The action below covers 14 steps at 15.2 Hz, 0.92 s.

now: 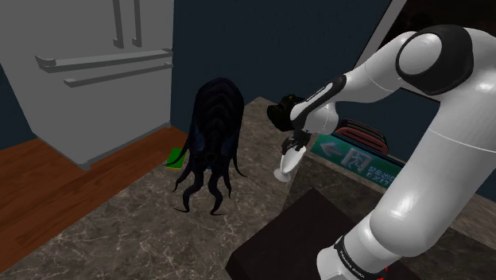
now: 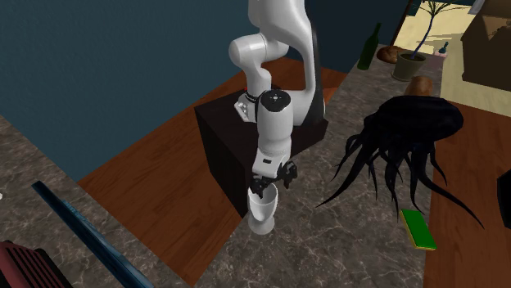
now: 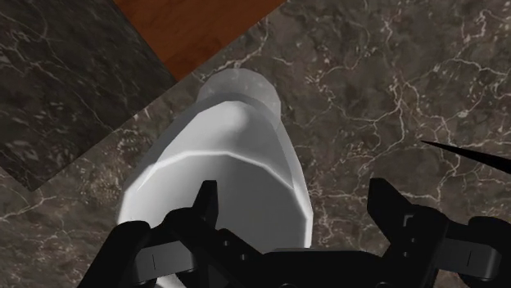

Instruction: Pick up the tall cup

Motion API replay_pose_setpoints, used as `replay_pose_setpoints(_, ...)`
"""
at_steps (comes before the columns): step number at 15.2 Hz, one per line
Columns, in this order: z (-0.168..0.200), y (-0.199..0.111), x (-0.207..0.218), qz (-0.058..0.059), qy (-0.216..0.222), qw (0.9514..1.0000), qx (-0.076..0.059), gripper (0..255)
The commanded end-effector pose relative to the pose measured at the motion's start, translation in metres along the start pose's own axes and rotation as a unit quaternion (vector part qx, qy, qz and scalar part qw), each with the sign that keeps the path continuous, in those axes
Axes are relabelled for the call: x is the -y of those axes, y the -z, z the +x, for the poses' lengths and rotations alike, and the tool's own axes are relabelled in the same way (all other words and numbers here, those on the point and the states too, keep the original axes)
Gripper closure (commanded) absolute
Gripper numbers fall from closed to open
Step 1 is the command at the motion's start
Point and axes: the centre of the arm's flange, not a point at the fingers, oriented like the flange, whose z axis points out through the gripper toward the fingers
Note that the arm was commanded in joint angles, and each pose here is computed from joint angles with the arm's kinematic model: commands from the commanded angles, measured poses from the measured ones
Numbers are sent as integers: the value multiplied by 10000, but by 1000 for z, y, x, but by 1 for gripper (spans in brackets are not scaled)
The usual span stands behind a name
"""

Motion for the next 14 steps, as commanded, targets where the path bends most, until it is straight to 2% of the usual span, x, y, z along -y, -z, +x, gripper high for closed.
replay_pose_setpoints(1,0,-3,0,-1,-1,10000,-2,255)
replay_pose_setpoints(10,0,-2,0,-1,-1,10000,-2,255)
replay_pose_setpoints(14,2,19,0,-1,-1,10000,-2,255)
